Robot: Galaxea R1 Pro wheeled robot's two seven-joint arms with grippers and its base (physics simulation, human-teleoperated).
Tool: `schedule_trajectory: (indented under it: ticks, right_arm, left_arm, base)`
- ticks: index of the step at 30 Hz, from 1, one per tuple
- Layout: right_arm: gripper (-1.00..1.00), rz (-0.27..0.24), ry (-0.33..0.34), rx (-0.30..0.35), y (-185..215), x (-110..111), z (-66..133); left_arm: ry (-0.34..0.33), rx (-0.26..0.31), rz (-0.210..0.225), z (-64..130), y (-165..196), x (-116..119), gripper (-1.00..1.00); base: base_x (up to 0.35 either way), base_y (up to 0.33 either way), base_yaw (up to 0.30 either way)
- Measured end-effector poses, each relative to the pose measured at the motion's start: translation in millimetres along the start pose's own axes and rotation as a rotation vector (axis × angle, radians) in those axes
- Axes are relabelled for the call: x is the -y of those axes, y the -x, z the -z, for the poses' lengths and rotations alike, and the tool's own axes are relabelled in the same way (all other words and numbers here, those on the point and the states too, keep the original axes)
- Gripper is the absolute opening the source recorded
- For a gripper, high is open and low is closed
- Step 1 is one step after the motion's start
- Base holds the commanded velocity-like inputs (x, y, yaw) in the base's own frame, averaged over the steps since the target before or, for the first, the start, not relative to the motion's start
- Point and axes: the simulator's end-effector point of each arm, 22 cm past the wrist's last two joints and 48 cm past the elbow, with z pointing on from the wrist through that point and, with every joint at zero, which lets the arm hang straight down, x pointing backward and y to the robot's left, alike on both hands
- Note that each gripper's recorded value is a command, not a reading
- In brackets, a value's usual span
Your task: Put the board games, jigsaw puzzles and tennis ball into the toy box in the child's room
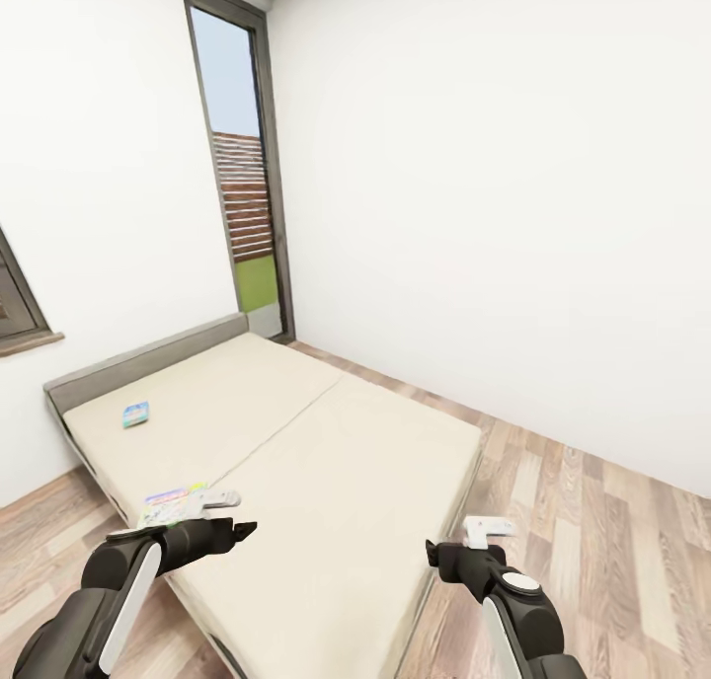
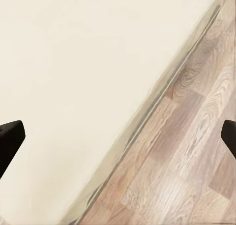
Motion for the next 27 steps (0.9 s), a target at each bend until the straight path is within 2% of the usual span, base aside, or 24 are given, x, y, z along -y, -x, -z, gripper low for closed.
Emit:
schedule_trajectory:
  ticks: [27]
  right_arm:
    - [1.0, 0.0, 0.0, -0.001, -0.5, 0.1, -0.2]
  left_arm:
    - [0.0, -0.001, 0.0, -0.2, -0.3, -0.1, 1.0]
  base:
    - [0.0, 0.126, -0.28]
